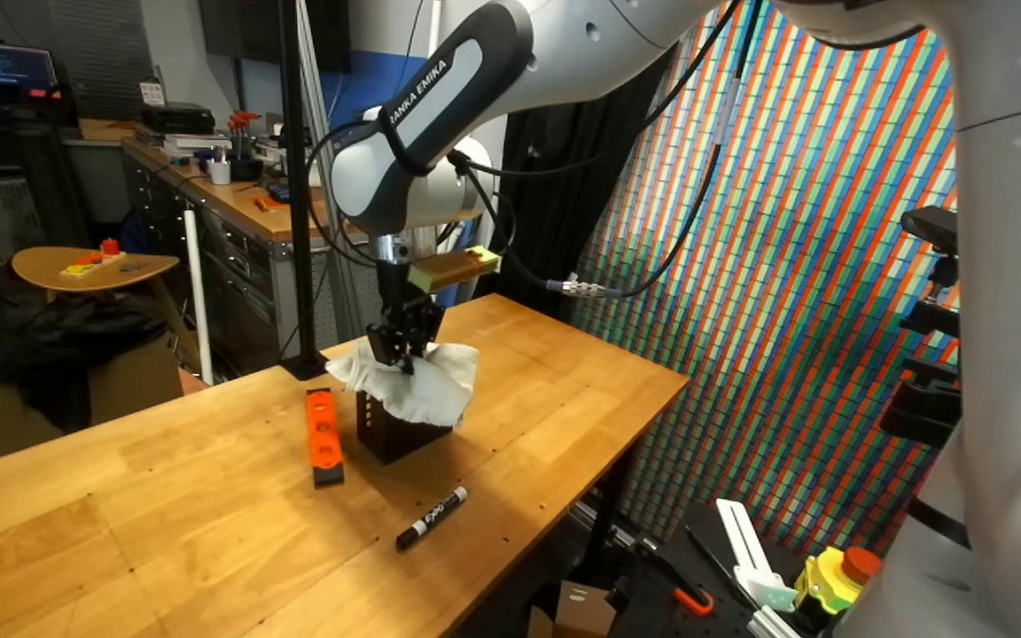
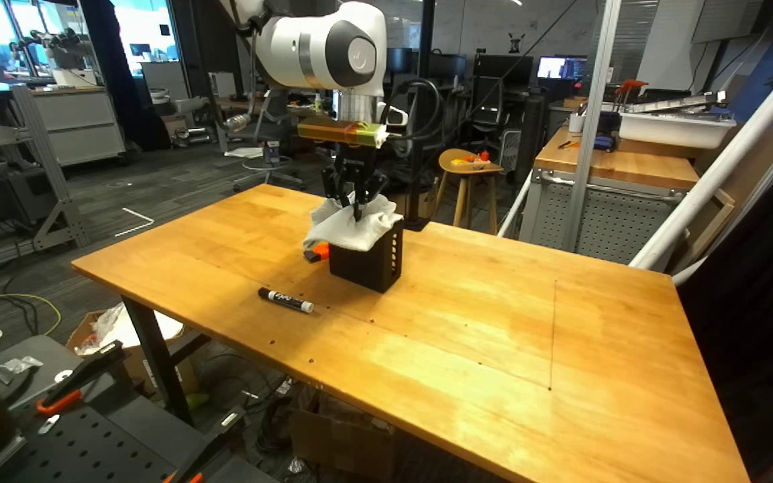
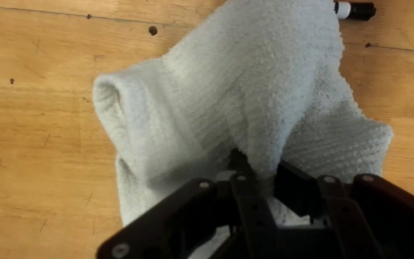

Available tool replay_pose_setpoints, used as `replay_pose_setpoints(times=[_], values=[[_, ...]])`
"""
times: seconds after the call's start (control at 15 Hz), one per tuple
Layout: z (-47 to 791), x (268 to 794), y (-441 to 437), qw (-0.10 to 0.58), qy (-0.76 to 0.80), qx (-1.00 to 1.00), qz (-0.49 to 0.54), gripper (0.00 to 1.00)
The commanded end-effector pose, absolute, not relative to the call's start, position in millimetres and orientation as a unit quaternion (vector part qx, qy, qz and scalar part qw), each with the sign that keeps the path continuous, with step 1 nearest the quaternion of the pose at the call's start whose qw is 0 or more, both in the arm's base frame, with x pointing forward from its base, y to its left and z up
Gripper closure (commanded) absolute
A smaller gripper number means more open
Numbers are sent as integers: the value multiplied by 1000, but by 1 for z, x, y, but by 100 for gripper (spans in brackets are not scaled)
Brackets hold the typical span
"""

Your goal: Put the white towel inside the black holder

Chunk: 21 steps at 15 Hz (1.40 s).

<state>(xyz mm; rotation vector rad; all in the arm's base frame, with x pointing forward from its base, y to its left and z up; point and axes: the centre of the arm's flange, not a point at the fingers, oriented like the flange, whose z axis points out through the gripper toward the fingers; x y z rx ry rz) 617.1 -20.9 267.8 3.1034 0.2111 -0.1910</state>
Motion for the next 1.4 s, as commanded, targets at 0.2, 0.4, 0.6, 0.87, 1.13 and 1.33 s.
replay_pose_setpoints(times=[0.2, 0.4, 0.6, 0.87, 1.13, 1.33], values=[[270, 623, -5, 6, 109, 993, -39, 96], [274, 629, 2, 13, 130, 991, -28, 96], [273, 635, 2, 21, 145, 989, -23, 96], [267, 640, -8, 35, 156, 987, -28, 96], [260, 646, -16, 44, 160, 986, -34, 96], [251, 644, -12, 37, 166, 985, -41, 96]])
